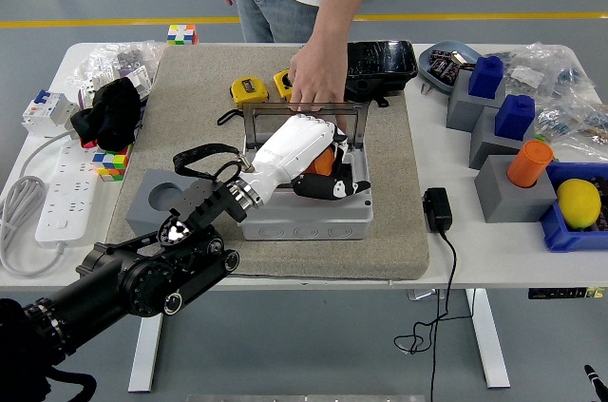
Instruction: Fetch the battery,place it into the box,close the lid of the box
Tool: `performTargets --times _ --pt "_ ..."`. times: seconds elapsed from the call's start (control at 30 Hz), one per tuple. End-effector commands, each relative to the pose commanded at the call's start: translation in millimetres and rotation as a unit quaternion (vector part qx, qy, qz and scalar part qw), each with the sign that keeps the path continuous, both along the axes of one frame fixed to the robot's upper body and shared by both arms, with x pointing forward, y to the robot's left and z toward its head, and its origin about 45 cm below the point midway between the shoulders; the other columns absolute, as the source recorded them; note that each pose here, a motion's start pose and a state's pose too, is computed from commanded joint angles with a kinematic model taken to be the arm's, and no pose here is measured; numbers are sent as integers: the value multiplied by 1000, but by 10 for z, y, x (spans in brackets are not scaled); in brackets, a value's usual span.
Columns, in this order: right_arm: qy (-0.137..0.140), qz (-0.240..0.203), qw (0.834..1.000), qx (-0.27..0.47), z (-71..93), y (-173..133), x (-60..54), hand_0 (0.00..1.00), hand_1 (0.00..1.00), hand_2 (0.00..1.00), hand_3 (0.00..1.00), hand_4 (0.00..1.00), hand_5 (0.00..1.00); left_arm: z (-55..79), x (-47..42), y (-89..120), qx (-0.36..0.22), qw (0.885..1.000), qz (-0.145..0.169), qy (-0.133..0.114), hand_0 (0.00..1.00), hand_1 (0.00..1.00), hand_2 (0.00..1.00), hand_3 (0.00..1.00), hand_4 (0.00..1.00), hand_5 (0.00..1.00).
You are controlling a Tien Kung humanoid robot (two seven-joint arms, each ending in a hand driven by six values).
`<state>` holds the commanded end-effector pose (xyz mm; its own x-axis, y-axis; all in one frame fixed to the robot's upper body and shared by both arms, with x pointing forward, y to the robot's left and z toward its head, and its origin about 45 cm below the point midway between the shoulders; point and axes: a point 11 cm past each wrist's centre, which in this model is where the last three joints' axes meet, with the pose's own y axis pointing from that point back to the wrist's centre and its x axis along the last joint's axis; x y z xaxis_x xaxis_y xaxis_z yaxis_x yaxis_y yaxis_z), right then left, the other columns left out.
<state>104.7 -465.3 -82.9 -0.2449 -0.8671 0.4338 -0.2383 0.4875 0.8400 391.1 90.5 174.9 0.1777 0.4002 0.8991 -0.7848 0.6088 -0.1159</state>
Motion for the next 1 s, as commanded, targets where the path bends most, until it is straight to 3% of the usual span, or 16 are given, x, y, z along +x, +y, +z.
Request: performTargets --times 0.03,0.07,0.63,1.0 --pt "0 0 1000 0 0 -1 0 791 748 748 795 998 998 -6 -5 -1 -1 1000 -1 2 30 2 2 2 918 869" --pt "0 0 1000 0 0 -1 0 791 748 748 795 998 998 -10 -8 -1 -2 1000 -1 3 31 2 2 2 917 998" --pt "0 -1 1000 0 2 0 10 790 748 749 795 998 998 -16 -18 -10 -5 1000 -9 8 35 2 3 2 912 998" --pt "-3 -1 1000 1 4 5 26 790 748 748 795 998 998 -16 -17 -12 -12 1000 -17 17 84 11 74 46 921 998"
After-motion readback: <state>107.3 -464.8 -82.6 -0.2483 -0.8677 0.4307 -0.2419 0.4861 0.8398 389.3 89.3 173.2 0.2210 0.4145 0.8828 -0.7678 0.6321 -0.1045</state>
